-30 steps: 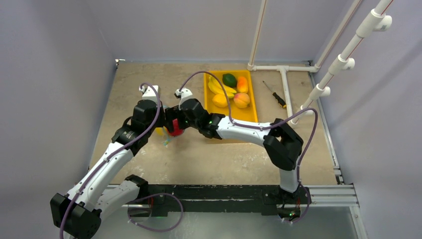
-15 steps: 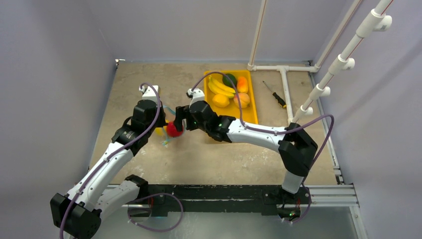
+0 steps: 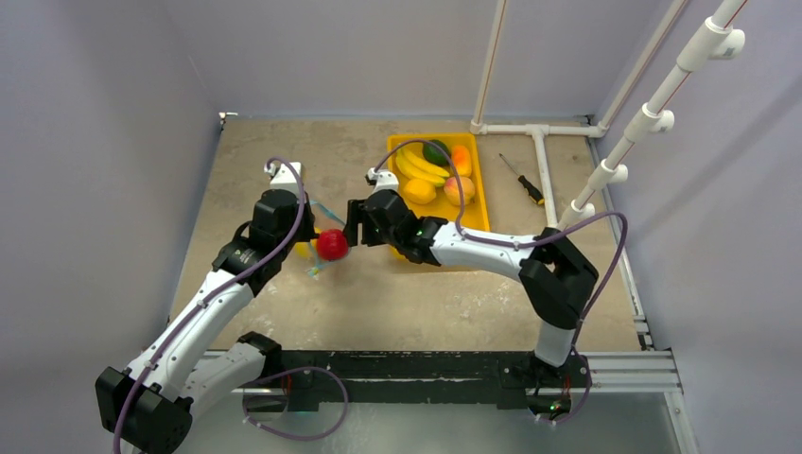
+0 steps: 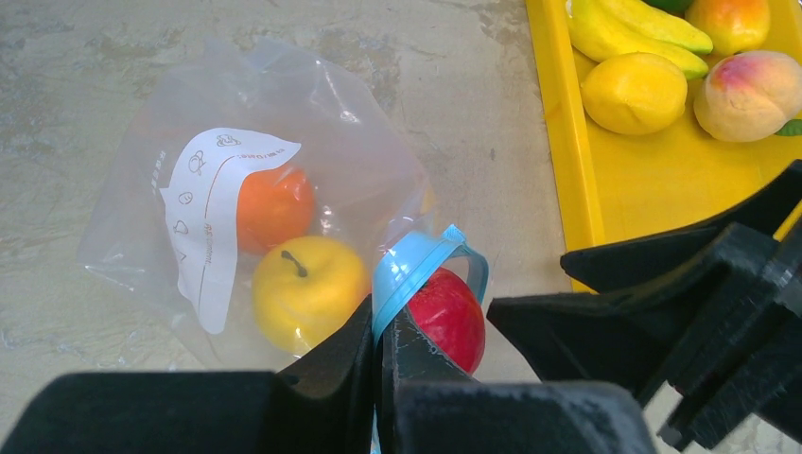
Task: Place the food in the zip-top bag and seal the zipper
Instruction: Adjust the zipper food storage bag at the center of the board.
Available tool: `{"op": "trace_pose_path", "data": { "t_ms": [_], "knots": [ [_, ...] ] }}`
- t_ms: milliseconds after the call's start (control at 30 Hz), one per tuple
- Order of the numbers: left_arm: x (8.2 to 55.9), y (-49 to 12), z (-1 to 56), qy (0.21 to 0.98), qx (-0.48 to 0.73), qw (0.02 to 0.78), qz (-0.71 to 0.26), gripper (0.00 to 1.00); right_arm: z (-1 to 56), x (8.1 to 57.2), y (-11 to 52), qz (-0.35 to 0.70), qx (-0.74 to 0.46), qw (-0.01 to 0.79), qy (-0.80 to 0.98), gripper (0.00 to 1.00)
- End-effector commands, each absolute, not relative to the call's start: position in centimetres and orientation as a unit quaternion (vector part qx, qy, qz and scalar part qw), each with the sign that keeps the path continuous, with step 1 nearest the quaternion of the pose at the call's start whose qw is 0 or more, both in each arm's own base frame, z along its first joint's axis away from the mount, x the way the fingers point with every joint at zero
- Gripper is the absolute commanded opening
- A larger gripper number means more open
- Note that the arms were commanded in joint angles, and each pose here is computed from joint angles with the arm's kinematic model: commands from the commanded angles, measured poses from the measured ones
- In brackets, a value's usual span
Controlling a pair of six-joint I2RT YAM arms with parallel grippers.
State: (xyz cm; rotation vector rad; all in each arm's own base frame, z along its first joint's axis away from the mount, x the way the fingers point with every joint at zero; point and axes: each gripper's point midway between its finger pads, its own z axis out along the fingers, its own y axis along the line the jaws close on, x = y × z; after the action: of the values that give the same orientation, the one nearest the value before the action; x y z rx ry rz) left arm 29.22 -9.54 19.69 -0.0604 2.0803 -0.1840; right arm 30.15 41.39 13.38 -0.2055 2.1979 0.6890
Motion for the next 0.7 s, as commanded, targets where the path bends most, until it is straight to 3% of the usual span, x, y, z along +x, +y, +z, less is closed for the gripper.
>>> {"op": "trace_pose_path", "data": {
  "t_ms": [0, 667],
  "knots": [
    [29.8, -9.7, 20.7, 0.851, -0.025, 0.519, -0.082, 0.00, 14.5, 32.0, 42.9, 0.298, -0.065, 0.413, 0.858, 0.71],
    [30.1, -9.8, 20.5, 0.853, -0.023, 0.516, -0.079, 0.00, 12.2, 33.3, 45.1, 0.336, -0.085, 0.385, 0.855, 0.57]
  ]
}}
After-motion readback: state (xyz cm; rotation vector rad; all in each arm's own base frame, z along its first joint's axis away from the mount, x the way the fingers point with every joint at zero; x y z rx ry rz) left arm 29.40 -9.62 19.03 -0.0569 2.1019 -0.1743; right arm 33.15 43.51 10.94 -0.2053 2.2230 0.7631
